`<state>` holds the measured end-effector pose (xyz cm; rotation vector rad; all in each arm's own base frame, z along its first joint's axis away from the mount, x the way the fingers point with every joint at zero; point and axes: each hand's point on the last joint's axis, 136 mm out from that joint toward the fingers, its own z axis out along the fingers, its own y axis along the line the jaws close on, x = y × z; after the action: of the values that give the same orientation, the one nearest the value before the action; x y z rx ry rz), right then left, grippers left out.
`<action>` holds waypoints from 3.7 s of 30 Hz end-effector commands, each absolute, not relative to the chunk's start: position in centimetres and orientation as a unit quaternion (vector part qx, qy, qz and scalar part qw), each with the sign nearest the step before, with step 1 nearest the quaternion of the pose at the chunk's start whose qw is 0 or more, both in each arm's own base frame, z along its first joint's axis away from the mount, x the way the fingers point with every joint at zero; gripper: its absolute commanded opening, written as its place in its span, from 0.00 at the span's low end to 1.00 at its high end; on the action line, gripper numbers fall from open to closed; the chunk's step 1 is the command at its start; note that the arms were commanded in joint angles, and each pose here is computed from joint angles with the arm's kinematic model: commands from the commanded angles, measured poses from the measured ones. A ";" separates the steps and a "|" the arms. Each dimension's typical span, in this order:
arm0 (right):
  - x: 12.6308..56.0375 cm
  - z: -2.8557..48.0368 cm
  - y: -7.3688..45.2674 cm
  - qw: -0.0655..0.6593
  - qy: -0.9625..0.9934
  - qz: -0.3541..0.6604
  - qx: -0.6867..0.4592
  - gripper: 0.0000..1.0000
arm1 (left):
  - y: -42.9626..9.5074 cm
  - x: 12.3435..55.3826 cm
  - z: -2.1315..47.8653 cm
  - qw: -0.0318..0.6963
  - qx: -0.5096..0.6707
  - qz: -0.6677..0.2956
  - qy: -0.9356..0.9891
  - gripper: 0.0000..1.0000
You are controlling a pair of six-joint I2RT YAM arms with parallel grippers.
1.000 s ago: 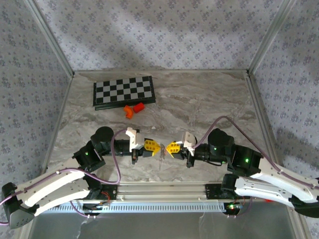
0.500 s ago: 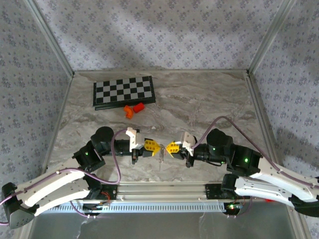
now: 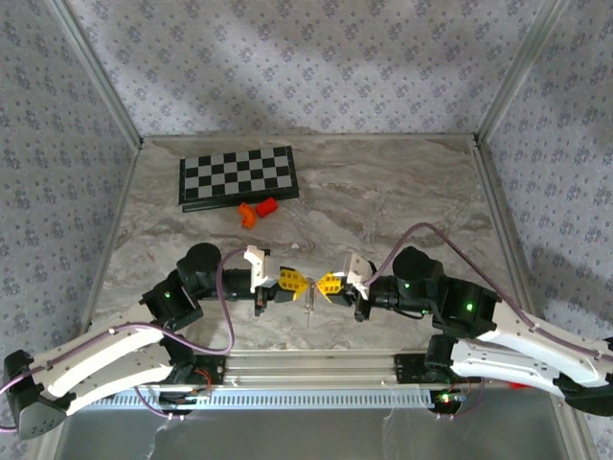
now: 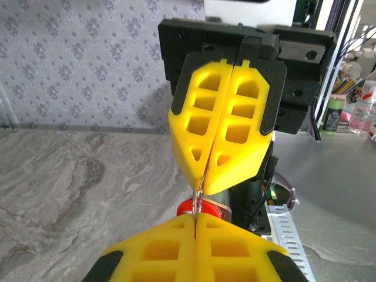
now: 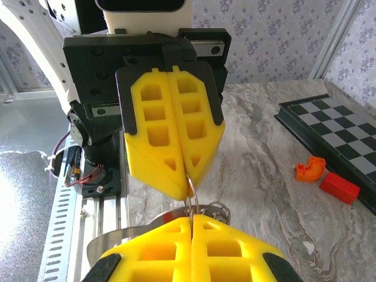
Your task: Put the keys on the keyring
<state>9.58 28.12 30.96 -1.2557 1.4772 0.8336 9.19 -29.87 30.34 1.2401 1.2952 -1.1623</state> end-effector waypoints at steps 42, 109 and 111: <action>9.1 30.3 28.5 0.489 0.582 0.282 -0.585 0.00 | -31.3 9.6 31.6 0.471 0.523 -0.467 0.535 0.00; 9.6 31.5 26.6 0.604 0.560 0.233 -0.517 0.27 | -29.8 10.9 33.9 0.557 0.443 -0.482 0.510 0.00; 9.4 32.3 26.1 0.613 0.559 0.256 -0.496 0.31 | -29.6 10.8 34.3 0.566 0.441 -0.485 0.500 0.00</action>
<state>9.94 26.38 30.00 -1.2532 1.3101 0.4625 11.05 -30.16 31.47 1.0927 1.2954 -1.1324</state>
